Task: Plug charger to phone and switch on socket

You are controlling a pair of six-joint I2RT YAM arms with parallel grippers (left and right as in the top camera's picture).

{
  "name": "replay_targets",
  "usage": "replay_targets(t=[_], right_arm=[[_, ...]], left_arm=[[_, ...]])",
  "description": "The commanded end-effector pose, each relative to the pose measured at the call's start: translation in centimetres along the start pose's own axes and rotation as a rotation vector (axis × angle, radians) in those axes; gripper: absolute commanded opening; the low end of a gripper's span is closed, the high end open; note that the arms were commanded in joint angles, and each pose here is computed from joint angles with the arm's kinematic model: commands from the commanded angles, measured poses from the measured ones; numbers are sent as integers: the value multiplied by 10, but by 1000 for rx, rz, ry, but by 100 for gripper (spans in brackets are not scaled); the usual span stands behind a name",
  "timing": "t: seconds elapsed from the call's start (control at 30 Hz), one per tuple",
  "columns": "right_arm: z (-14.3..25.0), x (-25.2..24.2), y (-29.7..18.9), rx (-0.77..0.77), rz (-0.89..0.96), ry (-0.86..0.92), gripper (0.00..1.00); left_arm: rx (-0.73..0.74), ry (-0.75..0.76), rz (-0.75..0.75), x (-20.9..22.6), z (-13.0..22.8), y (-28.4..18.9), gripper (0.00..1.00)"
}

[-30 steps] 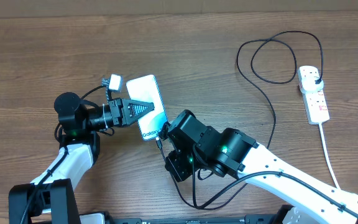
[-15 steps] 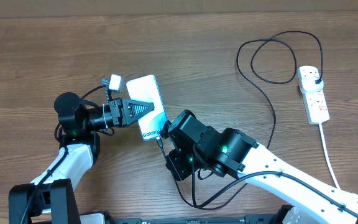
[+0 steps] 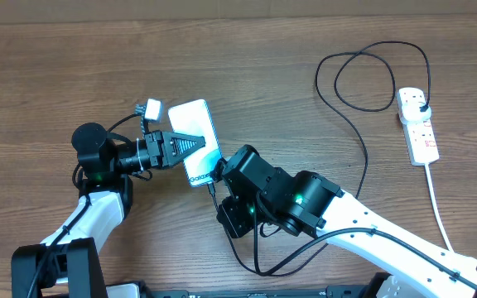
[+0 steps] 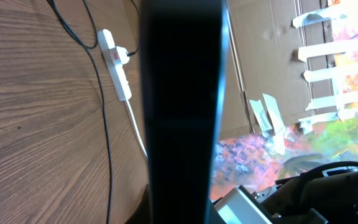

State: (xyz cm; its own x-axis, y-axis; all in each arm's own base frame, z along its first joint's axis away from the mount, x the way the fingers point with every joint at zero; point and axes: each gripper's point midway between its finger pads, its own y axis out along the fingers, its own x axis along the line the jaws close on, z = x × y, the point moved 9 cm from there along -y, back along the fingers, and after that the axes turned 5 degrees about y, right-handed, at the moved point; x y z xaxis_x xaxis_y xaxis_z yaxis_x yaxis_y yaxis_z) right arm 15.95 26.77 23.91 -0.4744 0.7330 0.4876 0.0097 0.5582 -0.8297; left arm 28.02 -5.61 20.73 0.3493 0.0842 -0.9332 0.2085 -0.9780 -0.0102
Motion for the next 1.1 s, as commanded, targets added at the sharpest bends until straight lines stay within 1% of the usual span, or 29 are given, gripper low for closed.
replay_targets(t=[0.0,0.17,0.2,0.27,0.33,0.43,0.67,0.83,1.07], right_arm=[[-9,-4,-1,-71,52,-4,4],[-9,-6,-1,-82,78,-2,4],[-8,-6,-1,-77,81,-1,6],[-7,-7,-1,-68,86,2,13],[-5,-8,-1,-57,93,6,24],[-4,-9,-1,-48,98,9,33],[-7,-6,-1,-68,77,8,34],[-11,-4,-1,-91,63,1,43],[-16,-1,-1,-124,45,-10,43]], left_arm=[[69,15,34,-6,3,2,4],[83,24,42,-6,4,2,4],[80,29,40,-6,4,2,4],[72,39,37,-6,3,2,4],[59,41,31,-5,2,2,4],[43,41,23,-5,1,2,4],[8,40,5,-3,-2,2,4],[2,41,3,-3,-3,2,4],[-11,41,-4,-2,-4,2,4]])
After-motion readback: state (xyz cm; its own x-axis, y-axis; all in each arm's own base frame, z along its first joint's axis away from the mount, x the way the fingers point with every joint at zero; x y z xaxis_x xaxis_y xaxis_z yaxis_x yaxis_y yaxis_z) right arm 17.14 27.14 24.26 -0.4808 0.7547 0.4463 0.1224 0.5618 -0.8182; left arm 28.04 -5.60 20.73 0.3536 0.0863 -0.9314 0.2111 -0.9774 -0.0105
